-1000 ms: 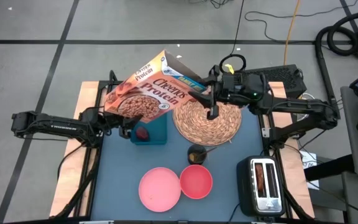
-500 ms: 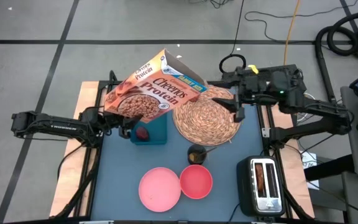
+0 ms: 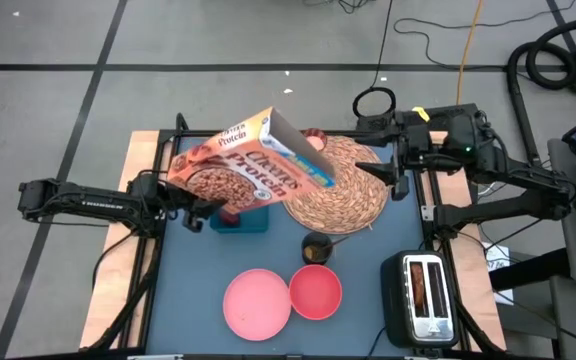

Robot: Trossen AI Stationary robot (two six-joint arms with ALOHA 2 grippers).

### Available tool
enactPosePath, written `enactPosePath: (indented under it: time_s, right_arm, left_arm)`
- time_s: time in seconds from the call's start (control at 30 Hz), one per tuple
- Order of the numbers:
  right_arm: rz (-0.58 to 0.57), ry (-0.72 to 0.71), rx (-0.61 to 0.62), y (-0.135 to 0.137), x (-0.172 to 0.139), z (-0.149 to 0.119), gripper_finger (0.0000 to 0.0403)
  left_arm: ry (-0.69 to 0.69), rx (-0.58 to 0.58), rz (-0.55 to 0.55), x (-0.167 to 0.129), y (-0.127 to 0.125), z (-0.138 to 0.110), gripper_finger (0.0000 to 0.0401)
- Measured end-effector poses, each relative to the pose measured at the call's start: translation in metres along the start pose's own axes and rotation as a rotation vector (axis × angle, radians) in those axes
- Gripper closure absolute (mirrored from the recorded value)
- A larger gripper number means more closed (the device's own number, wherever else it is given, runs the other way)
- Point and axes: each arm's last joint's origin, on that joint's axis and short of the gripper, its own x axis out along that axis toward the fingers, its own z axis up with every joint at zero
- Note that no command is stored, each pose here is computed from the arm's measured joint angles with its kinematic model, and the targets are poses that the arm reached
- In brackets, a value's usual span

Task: Arrange a breakfast setting
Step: Pour the cereal into the pink bowl

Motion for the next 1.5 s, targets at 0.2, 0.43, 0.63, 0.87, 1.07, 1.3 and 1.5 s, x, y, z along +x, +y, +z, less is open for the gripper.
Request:
enactPosePath:
  time_s: [0.2,0.43,0.63,0.87,1.07,1.3,1.5]
  right_arm:
    - [0.000,0.038,0.004,0.000,0.000,-0.004,0.0156]
    - [0.000,0.055,0.006,0.000,0.000,-0.005,0.0156]
    - [0.000,0.055,0.006,0.000,0.000,-0.005,0.0156]
    - [-0.001,0.067,0.047,0.000,0.000,-0.007,0.0156]
    - [-0.002,0.107,0.068,0.000,0.000,-0.011,0.0156]
    - [-0.002,0.135,0.071,0.000,0.000,-0.013,0.0156]
    - [-0.002,0.135,0.071,0.000,0.000,-0.013,0.0156]
  left_arm:
    - [0.025,-0.072,-0.120,0.000,-0.004,-0.001,0.0172]
    - [0.103,-0.137,-0.216,0.013,-0.006,0.008,0.0172]
    - [0.316,-0.178,-0.271,0.031,-0.007,0.019,0.0172]
    - [0.431,-0.207,-0.334,0.039,-0.009,0.029,0.0172]
    - [0.550,-0.256,-0.319,0.037,-0.009,0.024,0.0172]
    - [0.620,-0.297,-0.299,0.033,-0.009,0.020,0.0172]
    - [0.697,-0.333,-0.277,0.024,-0.010,0.018,0.0172]
